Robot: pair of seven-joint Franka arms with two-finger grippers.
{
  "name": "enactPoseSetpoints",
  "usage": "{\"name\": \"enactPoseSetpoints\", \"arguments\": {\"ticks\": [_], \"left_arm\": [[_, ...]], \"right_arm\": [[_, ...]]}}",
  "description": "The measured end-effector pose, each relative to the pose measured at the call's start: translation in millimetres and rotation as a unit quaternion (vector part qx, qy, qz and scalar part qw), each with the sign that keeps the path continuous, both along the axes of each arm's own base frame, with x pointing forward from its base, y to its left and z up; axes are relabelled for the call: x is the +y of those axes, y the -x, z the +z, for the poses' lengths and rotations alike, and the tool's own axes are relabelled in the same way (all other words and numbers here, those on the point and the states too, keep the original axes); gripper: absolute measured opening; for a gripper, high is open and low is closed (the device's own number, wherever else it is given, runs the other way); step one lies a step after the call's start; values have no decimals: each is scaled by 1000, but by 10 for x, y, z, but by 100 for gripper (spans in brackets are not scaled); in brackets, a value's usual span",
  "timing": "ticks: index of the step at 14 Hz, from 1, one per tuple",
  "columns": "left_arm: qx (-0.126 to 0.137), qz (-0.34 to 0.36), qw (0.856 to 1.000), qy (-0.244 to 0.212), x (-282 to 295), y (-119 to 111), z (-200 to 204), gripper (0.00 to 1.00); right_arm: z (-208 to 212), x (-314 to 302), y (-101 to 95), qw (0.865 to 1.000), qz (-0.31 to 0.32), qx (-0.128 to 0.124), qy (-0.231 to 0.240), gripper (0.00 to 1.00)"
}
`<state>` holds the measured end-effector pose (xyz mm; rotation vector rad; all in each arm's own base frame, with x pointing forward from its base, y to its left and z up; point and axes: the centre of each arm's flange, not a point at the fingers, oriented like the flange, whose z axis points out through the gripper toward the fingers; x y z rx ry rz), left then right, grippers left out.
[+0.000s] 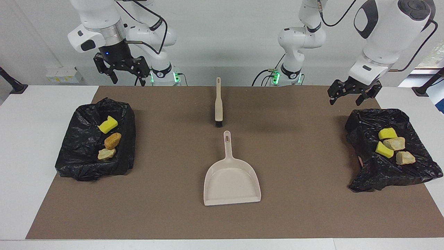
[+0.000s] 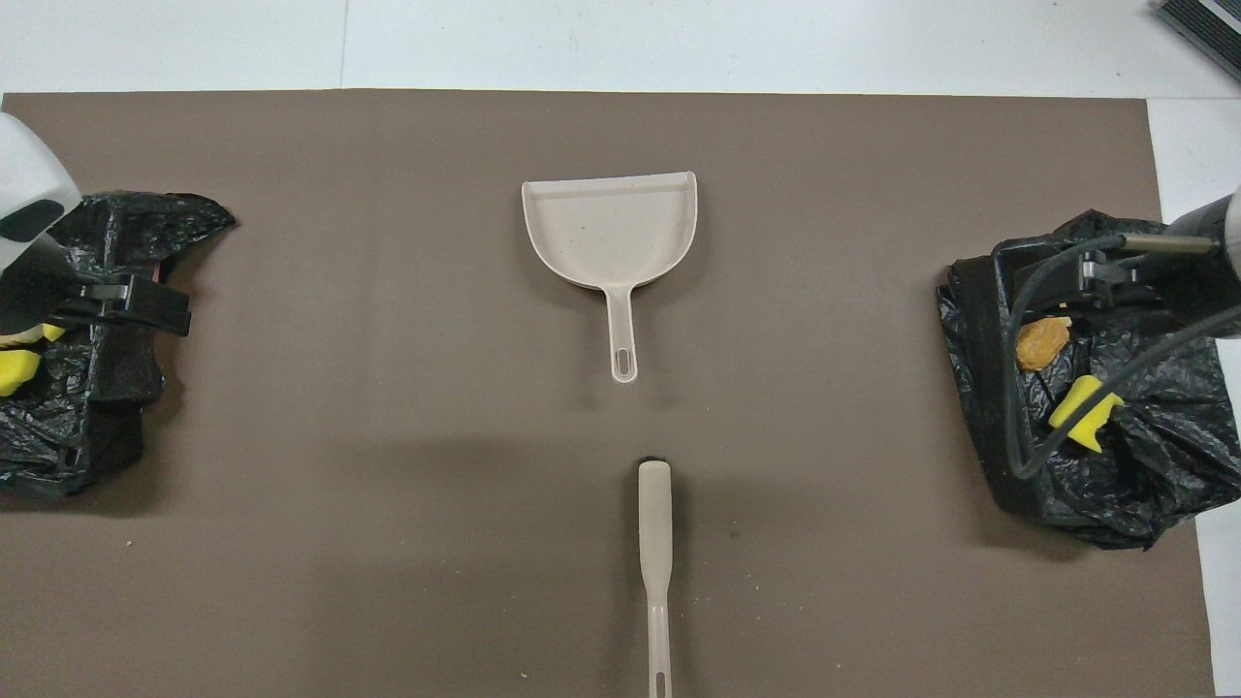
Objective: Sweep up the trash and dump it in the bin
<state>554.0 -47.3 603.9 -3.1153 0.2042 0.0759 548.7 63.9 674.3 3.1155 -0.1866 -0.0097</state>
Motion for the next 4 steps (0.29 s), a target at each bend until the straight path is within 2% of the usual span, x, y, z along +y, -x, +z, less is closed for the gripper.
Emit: {"name": "enactPoseSetpoints", "arguments": {"ticks": [4], "left_arm": [[0,0,1000,11,-17,25,97,100]], "right_arm": [[-3,0,1,1000,0,0,0,100]]}}
